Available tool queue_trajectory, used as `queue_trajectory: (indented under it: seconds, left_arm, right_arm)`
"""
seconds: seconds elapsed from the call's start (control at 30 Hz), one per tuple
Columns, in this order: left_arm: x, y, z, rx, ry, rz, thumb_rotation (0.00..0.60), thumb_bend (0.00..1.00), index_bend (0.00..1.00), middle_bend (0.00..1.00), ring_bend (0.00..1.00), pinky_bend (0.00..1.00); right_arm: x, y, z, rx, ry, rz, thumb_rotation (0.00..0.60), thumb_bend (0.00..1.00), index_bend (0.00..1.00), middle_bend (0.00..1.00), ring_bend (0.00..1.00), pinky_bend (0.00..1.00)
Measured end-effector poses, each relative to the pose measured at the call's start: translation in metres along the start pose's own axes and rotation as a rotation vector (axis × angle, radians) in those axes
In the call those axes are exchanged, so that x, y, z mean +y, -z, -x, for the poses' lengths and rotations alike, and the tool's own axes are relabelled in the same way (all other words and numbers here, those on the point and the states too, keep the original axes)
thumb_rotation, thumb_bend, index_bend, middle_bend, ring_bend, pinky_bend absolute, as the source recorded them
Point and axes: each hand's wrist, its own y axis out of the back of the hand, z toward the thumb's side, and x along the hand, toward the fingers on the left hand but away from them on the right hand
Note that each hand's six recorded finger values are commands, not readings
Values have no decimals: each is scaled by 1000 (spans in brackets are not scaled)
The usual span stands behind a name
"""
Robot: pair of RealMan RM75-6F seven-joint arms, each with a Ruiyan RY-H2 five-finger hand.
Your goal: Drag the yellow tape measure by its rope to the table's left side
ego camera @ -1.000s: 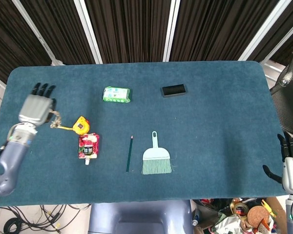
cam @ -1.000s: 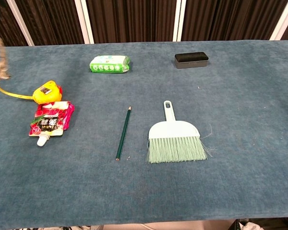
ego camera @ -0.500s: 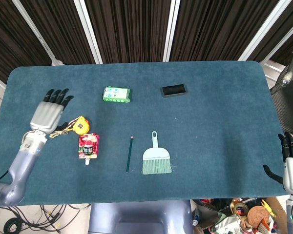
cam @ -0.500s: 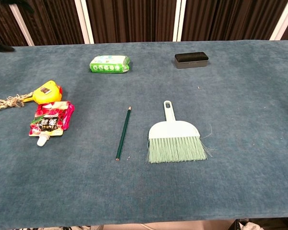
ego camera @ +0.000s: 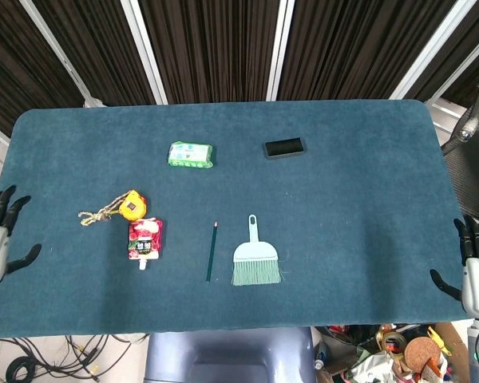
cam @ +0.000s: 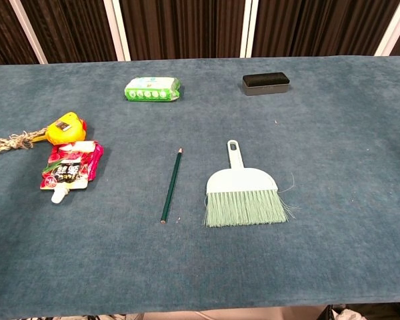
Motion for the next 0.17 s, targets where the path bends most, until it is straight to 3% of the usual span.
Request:
queue_trajectory:
  seconds: [0.17]
  left_arm:
    - [-1,24,26,33,-15,43,600,239,168,0,0,0]
  right_arm:
    - [0,1,0,-1,-1,1,600,99,95,20,106,188]
